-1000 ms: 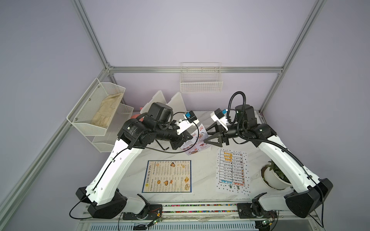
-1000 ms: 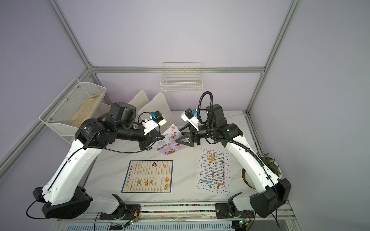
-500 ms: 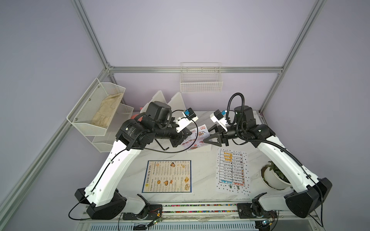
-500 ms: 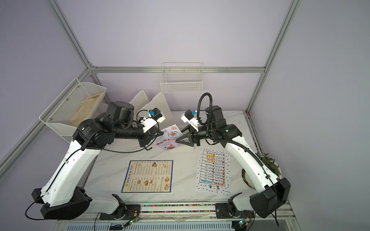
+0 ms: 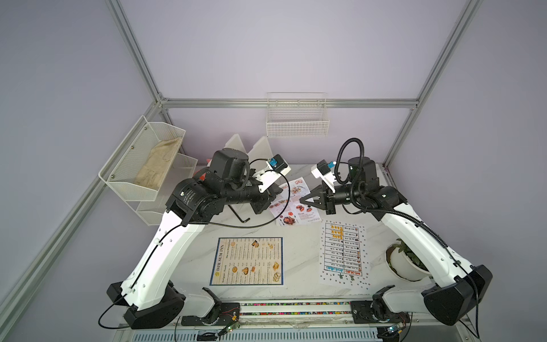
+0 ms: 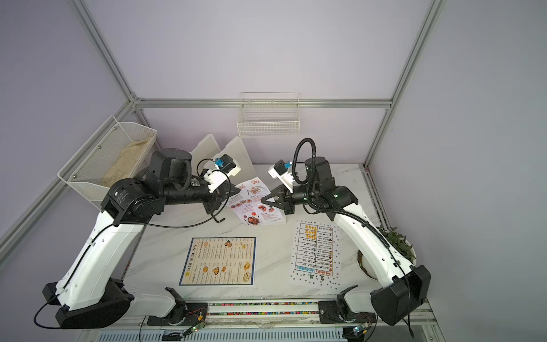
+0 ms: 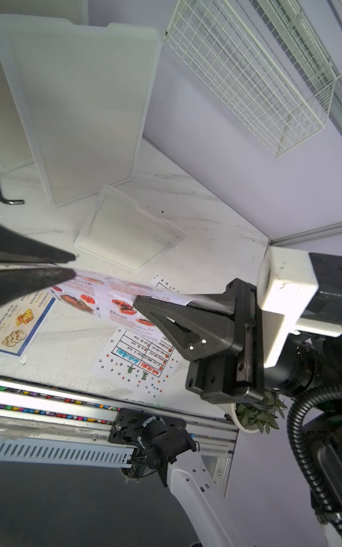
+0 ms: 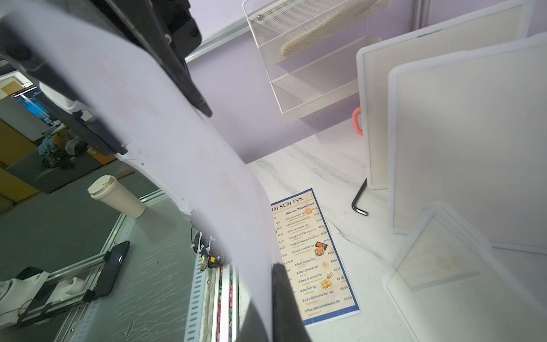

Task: Insert the menus into the narrow rack
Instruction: Pick up the menu from the center of the board.

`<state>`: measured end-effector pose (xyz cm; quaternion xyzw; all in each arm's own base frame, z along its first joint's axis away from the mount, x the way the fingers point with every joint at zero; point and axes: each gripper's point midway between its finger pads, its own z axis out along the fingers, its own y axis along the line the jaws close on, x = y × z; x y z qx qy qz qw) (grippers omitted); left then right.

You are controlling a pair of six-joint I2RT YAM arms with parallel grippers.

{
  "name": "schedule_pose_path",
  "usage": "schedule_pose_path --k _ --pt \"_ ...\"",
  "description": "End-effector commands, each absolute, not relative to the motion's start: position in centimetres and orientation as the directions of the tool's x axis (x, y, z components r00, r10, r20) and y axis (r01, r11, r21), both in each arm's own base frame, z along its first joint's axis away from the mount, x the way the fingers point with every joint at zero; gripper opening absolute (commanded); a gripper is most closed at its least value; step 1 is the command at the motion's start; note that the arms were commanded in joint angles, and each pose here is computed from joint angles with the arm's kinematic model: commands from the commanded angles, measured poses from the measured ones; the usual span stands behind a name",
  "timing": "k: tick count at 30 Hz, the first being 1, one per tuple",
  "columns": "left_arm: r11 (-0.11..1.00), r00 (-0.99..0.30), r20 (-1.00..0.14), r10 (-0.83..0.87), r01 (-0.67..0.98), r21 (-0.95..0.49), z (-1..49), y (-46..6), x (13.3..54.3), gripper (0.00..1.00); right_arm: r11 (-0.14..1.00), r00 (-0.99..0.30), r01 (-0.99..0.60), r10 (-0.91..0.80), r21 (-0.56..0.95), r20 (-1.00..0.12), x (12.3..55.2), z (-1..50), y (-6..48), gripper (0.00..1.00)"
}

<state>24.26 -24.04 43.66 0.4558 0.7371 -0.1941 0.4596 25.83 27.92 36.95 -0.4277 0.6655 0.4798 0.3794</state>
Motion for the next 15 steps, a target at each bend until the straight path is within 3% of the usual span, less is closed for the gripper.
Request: schedule_pose_path --k 1,3,5,15 --pt "0.553 -0.129 -0.905 0.405 0.823 0.13 45.9 -23.8 24.6 0.54 0.255 -0.295 -0.934 -0.161 0.249 -0.942 26.5 39.0 27.1 0.0" --pt "0.541 -0.118 -0.927 0.356 0.835 0.101 46.4 -24.1 24.6 0.79 0.28 -0.291 -0.929 -0.144 0.243 -0.946 26.8 39.7 26.9 0.0" --pt "0.518 -0.113 -0.94 0.321 0.852 0.075 46.6 -24.7 24.5 0.94 0.278 -0.283 -0.931 -0.135 0.238 -0.95 26.9 40.5 26.9 0.0" --pt "0.467 -0.094 -0.985 0.145 0.884 -0.016 48.6 -25.2 25.7 0.94 0.305 -0.16 -0.943 -0.057 0.136 -0.985 25.6 46.0 25.8 0.0"
